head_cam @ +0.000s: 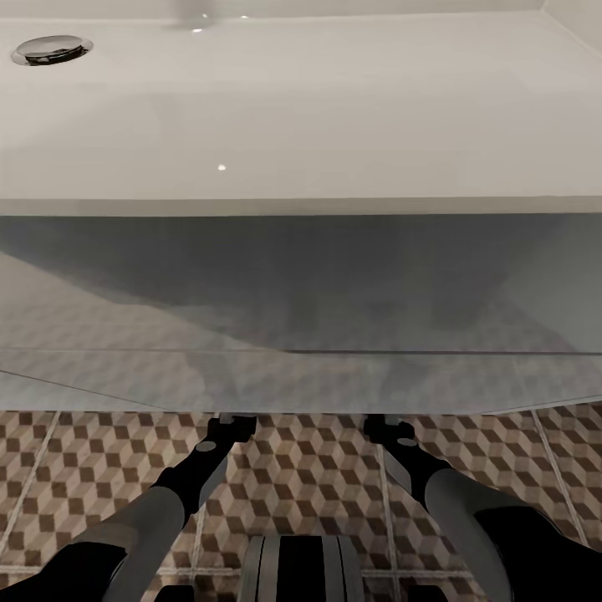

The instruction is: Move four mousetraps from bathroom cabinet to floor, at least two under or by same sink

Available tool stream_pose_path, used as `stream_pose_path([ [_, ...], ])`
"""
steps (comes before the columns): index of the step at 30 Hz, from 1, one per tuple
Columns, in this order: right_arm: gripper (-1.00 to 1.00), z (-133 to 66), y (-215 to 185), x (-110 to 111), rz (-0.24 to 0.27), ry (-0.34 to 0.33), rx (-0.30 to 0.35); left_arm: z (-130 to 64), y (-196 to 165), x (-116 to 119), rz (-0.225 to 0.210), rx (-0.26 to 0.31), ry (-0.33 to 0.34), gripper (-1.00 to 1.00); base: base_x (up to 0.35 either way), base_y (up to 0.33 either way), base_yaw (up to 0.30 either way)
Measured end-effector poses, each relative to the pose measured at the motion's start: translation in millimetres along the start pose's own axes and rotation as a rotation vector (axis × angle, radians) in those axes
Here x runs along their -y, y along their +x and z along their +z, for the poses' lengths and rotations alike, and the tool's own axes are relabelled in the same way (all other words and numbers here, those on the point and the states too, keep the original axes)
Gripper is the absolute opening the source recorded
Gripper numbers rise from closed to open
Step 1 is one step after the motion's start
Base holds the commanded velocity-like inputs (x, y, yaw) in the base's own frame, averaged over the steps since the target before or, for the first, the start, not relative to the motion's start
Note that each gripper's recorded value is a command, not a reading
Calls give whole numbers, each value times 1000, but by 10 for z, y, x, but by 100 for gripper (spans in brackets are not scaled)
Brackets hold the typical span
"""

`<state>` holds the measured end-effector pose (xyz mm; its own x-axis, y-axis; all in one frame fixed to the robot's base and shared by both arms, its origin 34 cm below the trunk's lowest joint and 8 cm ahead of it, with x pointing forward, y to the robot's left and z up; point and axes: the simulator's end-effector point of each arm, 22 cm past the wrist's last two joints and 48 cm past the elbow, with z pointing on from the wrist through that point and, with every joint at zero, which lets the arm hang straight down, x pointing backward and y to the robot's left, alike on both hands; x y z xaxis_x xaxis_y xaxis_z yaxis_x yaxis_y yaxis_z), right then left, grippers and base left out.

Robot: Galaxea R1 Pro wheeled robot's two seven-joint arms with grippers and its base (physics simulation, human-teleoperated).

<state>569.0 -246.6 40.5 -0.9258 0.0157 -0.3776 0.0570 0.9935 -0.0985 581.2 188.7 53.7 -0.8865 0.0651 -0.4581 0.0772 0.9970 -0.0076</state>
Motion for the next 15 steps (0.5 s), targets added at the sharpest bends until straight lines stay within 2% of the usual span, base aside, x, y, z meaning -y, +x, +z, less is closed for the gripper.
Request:
stream_pose_path([
  [15,100,0,-3,0,0,0,1,1,7,-14,0,-3,-2,-100,0,0,0],
])
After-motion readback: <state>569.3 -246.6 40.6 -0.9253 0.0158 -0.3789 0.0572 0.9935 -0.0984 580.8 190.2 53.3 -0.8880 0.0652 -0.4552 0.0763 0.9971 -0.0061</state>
